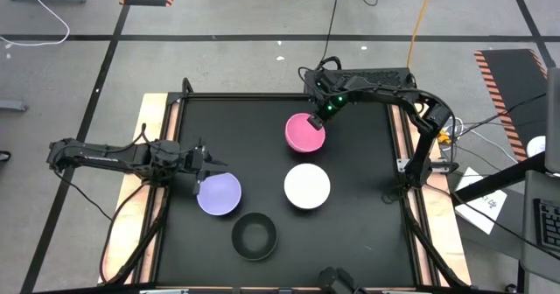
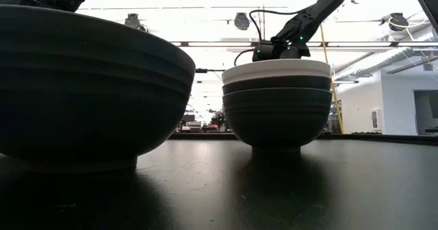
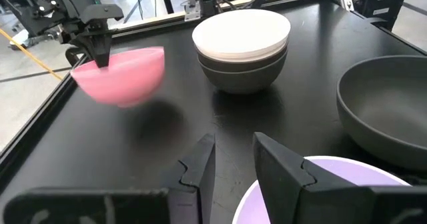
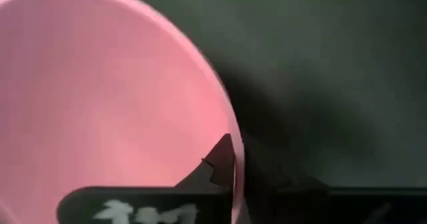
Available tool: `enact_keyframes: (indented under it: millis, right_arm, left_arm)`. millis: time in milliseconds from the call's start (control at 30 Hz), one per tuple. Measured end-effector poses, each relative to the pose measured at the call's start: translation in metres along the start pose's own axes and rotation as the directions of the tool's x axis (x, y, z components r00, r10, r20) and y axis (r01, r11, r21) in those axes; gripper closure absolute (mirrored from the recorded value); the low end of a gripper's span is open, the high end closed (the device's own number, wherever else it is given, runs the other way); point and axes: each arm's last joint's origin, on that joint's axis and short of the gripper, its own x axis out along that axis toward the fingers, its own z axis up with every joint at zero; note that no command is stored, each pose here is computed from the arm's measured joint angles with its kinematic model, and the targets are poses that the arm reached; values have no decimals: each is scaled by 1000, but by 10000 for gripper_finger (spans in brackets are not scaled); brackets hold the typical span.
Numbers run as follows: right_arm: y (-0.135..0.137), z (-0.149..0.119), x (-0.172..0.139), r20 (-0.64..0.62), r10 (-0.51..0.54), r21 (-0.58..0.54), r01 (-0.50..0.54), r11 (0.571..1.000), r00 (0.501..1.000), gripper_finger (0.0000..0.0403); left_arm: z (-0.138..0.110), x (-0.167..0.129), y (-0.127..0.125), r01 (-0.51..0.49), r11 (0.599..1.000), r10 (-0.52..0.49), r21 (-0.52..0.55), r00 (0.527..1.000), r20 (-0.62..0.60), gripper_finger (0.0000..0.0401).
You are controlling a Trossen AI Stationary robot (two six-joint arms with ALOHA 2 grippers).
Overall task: Nest bowls inside each other
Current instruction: Stack the pink bowl on the top of the white bowl on the table
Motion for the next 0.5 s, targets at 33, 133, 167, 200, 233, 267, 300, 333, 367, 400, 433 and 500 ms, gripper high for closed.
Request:
enact_keyframes:
  millis: [33, 133, 167, 200, 233, 267, 300, 333, 367, 400, 433, 500]
  right_arm:
    - [0, 0, 0, 0, 2, 2, -2, 1000, 1000, 396]
    - [-2, 3, -1, 30, 0, 4, 0, 1000, 1000, 400]
    - [-2, 4, -1, 42, 0, 5, 0, 1000, 999, 400]
    - [-4, 5, -2, 52, 1, 7, -1, 1000, 999, 400]
    - [-4, 6, -3, 56, 3, 8, -3, 1000, 998, 400]
    - [-4, 7, -5, 55, 6, 7, -7, 1000, 998, 400]
    - [-4, 10, -8, 59, 13, 6, -13, 1000, 998, 401]
    - [-2, 14, -13, 66, 19, 3, -20, 1000, 998, 401]
    - [-1, 18, -18, 73, 21, -1, -21, 1000, 997, 401]
    - [1, 23, -24, 80, 21, -8, -21, 1000, 997, 401]
    - [4, 27, -31, 86, 22, -20, -21, 1000, 996, 401]
    - [13, 36, -42, 97, 26, -47, -21, 999, 995, 402]
  left_arm:
    - [0, 0, 0, 1, 1000, -1, -1, 1000, -3, 295]
    - [0, 0, 0, 2, 1000, -2, -7, 1000, -4, 295]
    - [0, 0, 0, 3, 1000, -3, -7, 1000, -4, 295]
    - [0, 0, 0, 7, 1000, -7, -7, 1000, -3, 295]
    - [0, 0, 0, 8, 1000, -8, -8, 1000, -3, 295]
    - [0, 0, 0, 8, 1000, -8, -8, 1000, -3, 295]
    - [0, 0, 0, 8, 1000, -8, -10, 1000, -3, 295]
    - [0, 0, 0, 8, 1000, -8, -13, 1000, -3, 295]
    - [0, 0, 0, 9, 1000, -9, -15, 1000, -3, 295]
    - [0, 0, 0, 8, 1000, -8, -15, 1000, -3, 295]
    - [0, 0, 0, 8, 1000, -8, -16, 1000, -3, 295]
    - [0, 0, 0, 9, 1000, -9, -23, 1000, -4, 295]
